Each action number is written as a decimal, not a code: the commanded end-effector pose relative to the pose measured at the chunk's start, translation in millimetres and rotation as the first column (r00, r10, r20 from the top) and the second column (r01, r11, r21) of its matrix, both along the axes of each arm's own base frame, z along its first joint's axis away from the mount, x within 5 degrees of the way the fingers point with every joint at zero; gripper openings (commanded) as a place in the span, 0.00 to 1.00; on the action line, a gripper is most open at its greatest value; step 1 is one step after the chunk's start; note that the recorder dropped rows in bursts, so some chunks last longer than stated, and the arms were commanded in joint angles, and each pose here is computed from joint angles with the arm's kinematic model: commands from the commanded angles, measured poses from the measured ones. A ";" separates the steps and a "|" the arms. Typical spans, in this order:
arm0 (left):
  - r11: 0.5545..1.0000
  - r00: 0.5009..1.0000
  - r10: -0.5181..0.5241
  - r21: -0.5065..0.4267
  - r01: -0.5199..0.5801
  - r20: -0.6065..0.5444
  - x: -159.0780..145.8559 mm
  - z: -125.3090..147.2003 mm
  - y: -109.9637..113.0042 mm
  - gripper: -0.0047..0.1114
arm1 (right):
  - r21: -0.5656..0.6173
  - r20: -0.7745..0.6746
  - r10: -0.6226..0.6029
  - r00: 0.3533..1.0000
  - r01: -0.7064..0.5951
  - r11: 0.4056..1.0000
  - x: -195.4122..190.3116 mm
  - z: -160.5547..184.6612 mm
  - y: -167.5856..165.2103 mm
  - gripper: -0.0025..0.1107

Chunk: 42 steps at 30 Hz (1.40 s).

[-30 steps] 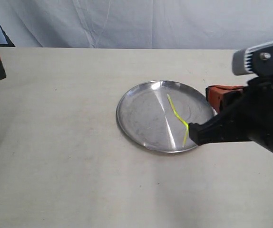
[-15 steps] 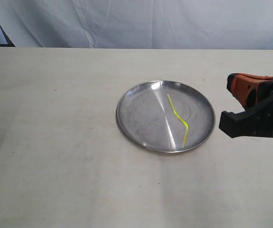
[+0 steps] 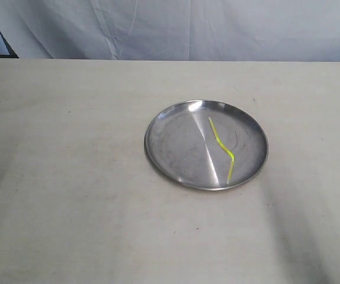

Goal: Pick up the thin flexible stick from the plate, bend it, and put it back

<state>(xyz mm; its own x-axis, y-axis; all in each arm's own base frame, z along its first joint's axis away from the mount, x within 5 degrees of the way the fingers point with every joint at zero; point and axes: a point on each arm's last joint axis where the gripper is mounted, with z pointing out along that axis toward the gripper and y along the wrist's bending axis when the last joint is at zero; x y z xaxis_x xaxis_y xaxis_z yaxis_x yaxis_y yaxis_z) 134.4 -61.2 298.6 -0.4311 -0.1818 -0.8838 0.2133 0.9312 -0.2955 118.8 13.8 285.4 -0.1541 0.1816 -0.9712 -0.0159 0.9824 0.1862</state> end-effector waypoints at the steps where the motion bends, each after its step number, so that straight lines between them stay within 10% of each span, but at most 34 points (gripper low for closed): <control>1: 1.000 1.000 -0.010 0.000 0.010 0.014 -1.6 0.9 -0.1 0.04 | 0.004 0.075 -0.035 0.997 0.035 0.999 -17.5 -12.4 -12.5 0.01; 25: 1.000 1.000 -0.010 0.000 0.010 0.014 -1.6 0.9 -0.1 0.04 | -0.153 -0.166 -0.114 0.979 0.088 0.984 -59.2 -105.2 -18.6 0.01; 42: 1.000 1.000 -0.010 0.000 0.010 0.014 -1.6 0.9 -0.1 0.04 | 0.076 -0.183 -0.135 0.974 0.151 0.986 -58.9 -106.4 -17.3 0.01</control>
<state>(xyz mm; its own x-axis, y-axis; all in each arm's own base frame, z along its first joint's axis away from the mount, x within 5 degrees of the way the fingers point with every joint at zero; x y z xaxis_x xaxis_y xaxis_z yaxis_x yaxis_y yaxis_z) 134.4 -61.3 298.7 -0.4295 -0.1806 -0.8848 0.2149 0.9312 -0.2944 60.1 -3.3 181.3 -0.2850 0.2924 -0.9128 0.1588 0.9536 0.2559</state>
